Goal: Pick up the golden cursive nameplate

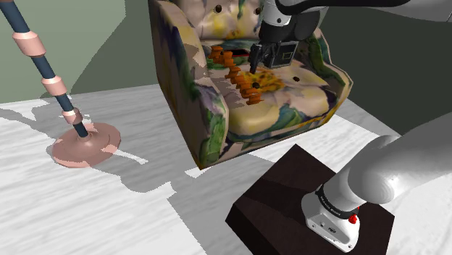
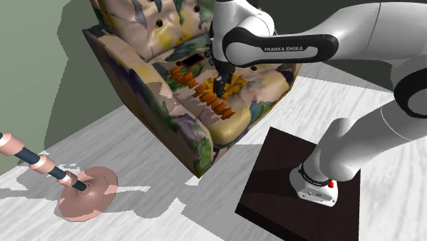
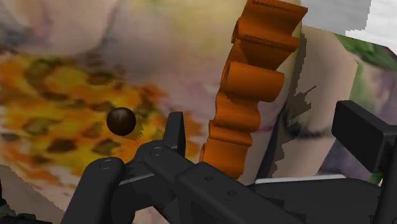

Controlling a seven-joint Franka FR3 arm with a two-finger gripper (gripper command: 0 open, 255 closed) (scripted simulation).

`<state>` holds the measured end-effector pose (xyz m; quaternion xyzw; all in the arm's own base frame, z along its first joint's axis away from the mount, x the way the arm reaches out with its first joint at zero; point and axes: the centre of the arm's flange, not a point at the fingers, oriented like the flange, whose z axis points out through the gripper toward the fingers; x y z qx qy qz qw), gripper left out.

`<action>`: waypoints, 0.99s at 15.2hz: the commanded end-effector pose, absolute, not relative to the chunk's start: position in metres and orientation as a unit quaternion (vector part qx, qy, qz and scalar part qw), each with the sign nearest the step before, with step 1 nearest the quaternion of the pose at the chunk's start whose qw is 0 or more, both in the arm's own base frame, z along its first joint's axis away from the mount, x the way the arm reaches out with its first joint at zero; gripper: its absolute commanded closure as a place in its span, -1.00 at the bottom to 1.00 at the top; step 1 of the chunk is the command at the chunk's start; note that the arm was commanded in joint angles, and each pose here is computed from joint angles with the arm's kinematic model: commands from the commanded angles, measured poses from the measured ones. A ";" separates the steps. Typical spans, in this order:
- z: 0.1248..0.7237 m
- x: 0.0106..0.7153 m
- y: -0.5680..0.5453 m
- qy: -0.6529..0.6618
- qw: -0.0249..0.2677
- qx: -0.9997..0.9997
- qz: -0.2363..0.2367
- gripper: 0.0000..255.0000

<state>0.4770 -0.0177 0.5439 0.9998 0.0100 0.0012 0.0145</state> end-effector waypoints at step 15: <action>0.481 0.614 -0.046 -0.014 0.014 0.999 0.029 -1.00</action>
